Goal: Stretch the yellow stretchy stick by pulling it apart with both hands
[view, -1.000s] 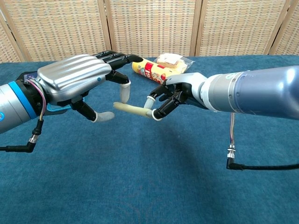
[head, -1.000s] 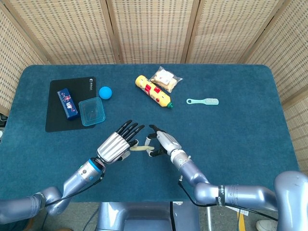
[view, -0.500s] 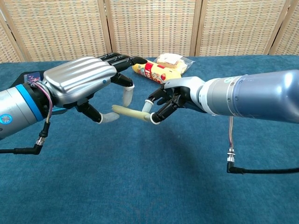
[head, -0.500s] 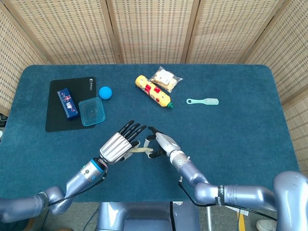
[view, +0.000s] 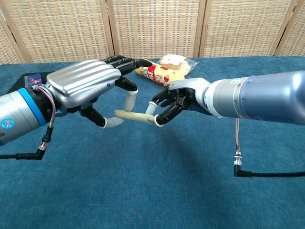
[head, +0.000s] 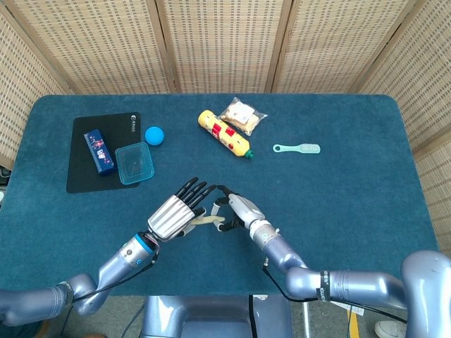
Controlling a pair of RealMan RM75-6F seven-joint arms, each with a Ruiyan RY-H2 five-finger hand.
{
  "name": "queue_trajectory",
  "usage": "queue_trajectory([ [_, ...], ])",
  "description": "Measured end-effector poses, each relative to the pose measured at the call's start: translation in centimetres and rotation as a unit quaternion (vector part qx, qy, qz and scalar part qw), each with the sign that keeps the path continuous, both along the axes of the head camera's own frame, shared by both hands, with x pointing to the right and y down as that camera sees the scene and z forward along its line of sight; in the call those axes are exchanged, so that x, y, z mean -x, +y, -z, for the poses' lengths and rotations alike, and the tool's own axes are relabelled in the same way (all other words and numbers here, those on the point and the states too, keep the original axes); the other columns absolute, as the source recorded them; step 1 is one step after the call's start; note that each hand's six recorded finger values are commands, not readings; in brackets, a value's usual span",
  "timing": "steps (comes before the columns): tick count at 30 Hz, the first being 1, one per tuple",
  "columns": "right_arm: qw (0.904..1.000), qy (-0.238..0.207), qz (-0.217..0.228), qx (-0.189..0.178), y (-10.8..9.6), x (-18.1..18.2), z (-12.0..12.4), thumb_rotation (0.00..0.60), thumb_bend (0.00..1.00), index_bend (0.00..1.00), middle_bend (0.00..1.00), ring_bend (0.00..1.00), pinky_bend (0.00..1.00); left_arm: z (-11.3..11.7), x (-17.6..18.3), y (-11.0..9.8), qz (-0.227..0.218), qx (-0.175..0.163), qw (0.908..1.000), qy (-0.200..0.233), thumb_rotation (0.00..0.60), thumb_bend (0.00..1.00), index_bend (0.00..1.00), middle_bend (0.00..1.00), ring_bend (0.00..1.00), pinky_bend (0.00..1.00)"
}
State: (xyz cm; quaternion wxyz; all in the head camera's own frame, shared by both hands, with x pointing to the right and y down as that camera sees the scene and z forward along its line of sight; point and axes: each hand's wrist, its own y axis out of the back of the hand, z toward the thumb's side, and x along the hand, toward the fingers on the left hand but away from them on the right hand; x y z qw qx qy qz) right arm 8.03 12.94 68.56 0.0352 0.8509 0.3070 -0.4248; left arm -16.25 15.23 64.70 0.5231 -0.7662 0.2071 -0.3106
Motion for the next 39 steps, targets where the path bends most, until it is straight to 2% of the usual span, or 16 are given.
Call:
queue_trajectory([
  [11, 1.0000, -0.002, 0.001, 0.002, 0.13, 0.06, -0.07, 0.600, 0.56, 0.77, 0.02, 0.00, 0.00, 0.09, -0.12, -0.01, 0.004, 0.000, 1.0000, 0.004, 0.600, 0.55, 0.65, 0.00, 0.00, 0.00],
  [18, 1.0000, -0.002, 0.001, 0.002, 0.24, 0.09, -0.06, 0.600, 0.56, 0.77, 0.02, 0.00, 0.00, -0.05, -0.04, 0.00, 0.013, 0.003, 0.9999, 0.005, 0.600, 0.61, 0.74, 0.00, 0.00, 0.00],
  [25, 1.0000, -0.001, -0.002, 0.004, 0.27, 0.02, -0.19, 0.600, 0.56, 0.77, 0.02, 0.00, 0.00, -0.09, -0.15, -0.02, 0.017, 0.008, 0.9998, 0.010, 0.600, 0.62, 0.84, 0.00, 0.00, 0.00],
  [39, 1.0000, 0.001, -0.006, -0.002, -0.18, -0.77, 0.18, 0.600, 0.55, 0.77, 0.03, 0.00, 0.00, -0.07, -0.41, 0.09, 0.022, 0.004, 0.9997, 0.014, 0.600, 0.64, 0.88, 0.00, 0.00, 0.00],
])
